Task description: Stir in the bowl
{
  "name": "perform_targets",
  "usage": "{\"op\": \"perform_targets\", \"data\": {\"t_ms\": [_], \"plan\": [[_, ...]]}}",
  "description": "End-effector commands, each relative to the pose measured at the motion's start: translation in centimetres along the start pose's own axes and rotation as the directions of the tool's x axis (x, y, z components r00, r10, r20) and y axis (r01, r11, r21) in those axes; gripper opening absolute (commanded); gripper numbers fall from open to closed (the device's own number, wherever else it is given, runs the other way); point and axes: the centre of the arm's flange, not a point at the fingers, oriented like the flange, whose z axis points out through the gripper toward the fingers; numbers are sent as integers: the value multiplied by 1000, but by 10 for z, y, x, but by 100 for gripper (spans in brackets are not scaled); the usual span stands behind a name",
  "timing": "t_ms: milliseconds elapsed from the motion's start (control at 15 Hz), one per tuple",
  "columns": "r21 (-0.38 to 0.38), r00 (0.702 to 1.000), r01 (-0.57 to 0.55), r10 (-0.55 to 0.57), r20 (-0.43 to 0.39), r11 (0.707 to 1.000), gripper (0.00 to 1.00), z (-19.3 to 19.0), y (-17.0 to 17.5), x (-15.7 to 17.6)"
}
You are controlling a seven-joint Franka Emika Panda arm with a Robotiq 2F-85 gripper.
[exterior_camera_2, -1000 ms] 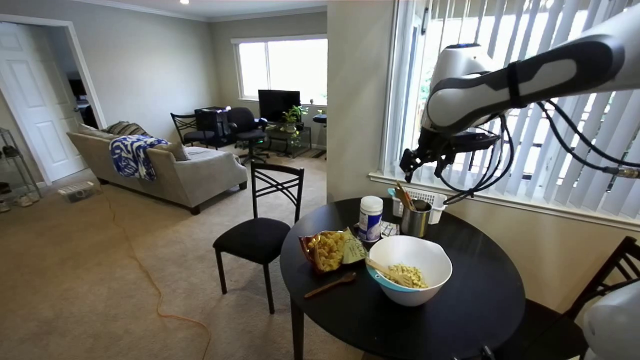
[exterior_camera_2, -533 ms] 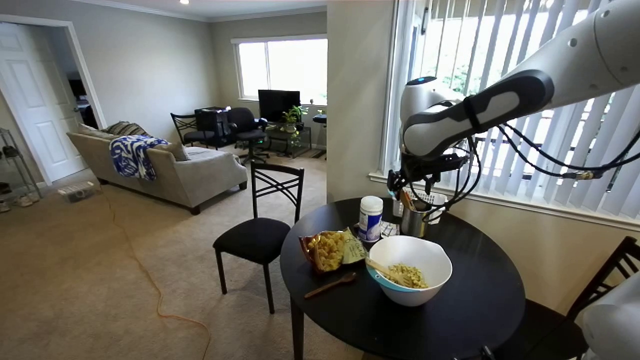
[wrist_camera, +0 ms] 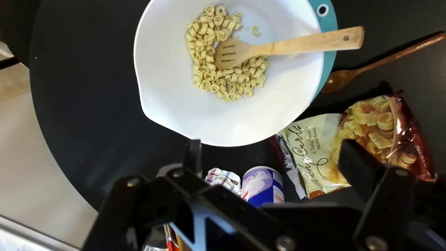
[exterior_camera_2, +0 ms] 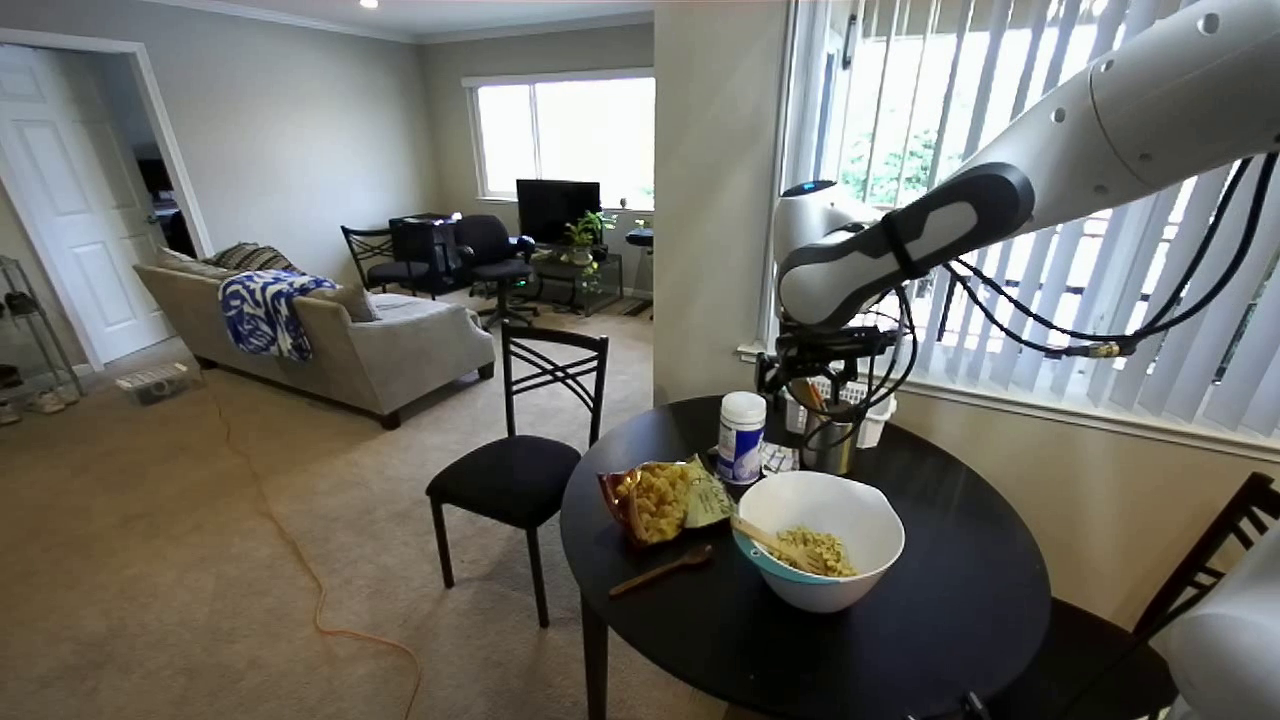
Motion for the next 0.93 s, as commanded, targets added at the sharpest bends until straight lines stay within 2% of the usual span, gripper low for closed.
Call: {"op": "perform_targets", "data": {"t_ms": [0,400,533,600,667,867], "plan": [[1,1000,2,-2,1,1000,100,1,-2,1],[2,1000,3,-3,1,1000,100,1,-3,2],[-8,1000,3,-3,16,1000,100,11,-20,-1],[-13,1000,-18,18,19,1000,100,15,-27,-3],[-29,996,-87,87,29,996,100,23,-40,-5],[-67,970,-237,241,44,969,100,40,-69,-13]]}}
